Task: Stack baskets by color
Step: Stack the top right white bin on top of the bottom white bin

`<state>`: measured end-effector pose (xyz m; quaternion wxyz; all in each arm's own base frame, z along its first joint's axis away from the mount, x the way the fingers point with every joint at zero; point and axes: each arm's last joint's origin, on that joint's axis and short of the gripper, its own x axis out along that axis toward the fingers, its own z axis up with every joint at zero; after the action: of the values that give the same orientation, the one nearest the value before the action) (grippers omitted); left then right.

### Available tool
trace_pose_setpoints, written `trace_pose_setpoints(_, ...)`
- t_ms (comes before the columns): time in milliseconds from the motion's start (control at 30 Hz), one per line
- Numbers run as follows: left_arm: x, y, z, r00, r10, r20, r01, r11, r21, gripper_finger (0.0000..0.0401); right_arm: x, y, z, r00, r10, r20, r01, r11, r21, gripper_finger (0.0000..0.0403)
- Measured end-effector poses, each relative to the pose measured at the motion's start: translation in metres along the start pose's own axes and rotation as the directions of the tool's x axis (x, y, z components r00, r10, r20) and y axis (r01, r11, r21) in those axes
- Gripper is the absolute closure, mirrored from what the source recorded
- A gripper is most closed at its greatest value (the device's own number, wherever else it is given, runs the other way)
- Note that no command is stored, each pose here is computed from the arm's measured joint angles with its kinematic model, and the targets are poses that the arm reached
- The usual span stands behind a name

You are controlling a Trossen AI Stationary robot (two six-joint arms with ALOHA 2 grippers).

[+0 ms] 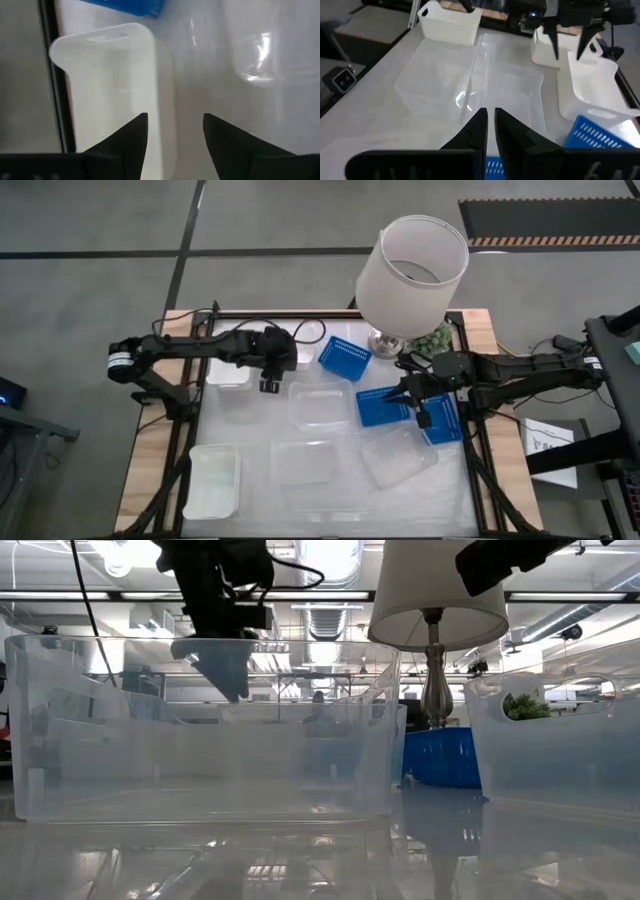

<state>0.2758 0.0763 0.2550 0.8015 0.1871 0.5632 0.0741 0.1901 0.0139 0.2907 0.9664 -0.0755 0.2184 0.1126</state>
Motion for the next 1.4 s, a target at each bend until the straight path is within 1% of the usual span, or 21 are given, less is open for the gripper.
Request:
trace_pose_setpoints(67,0.006,0.003,-0.005,1.0,0.0,-0.008,0.0,1.0,-0.007,0.0226,-0.002,0.0,0.0,1.0,0.0,0.003,0.0,1.0,-0.001,0.0376)
trace_pose_setpoints(200,0.02,0.007,-0.012,0.998,-0.039,0.055,0.042,0.998,-0.05,0.0226,-0.006,0.001,-0.002,1.0,0.002,-0.01,-0.002,1.0,-0.001,0.0376)
trace_pose_setpoints(467,0.044,0.003,-0.022,0.991,0.01,0.136,0.001,0.997,-0.079,0.0226,-0.006,0.001,-0.002,1.0,0.003,-0.017,-0.004,1.0,-0.021,0.0376)
trace_pose_setpoints(700,0.051,-0.002,-0.027,0.99,0.013,0.139,0.0,0.996,-0.088,0.023,-0.006,0.001,-0.002,1.0,0.003,-0.018,-0.003,0.999,-0.033,0.0376)
trace_pose_setpoints(767,0.052,-0.003,-0.029,0.991,0.012,0.136,0.0,0.996,-0.088,0.0242,-0.006,0.001,-0.002,1.0,0.003,-0.018,-0.004,0.999,-0.043,0.0376)
trace_pose_setpoints(867,0.054,-0.005,-0.031,0.992,0.009,0.129,0.003,0.996,-0.088,0.027,-0.006,0.001,-0.002,1.0,0.002,-0.018,-0.003,0.999,-0.045,0.0376)
trace_pose_setpoints(1200,0.055,-0.005,-0.031,0.991,0.012,0.132,0.003,0.993,-0.114,0.0386,-0.006,0.002,-0.004,0.999,0.005,-0.035,-0.007,0.998,-0.055,0.0376)
trace_pose_setpoints(1267,0.055,-0.005,-0.031,0.991,0.01,0.134,0.005,0.993,-0.114,0.0396,-0.006,0.002,-0.005,0.999,0.006,-0.043,-0.009,0.998,-0.054,0.0376)
trace_pose_setpoints(1400,0.055,-0.005,-0.031,0.991,0.011,0.133,0.005,0.993,-0.115,0.0399,-0.006,0.002,-0.005,0.999,0.007,-0.043,-0.009,0.999,-0.054,0.0376)
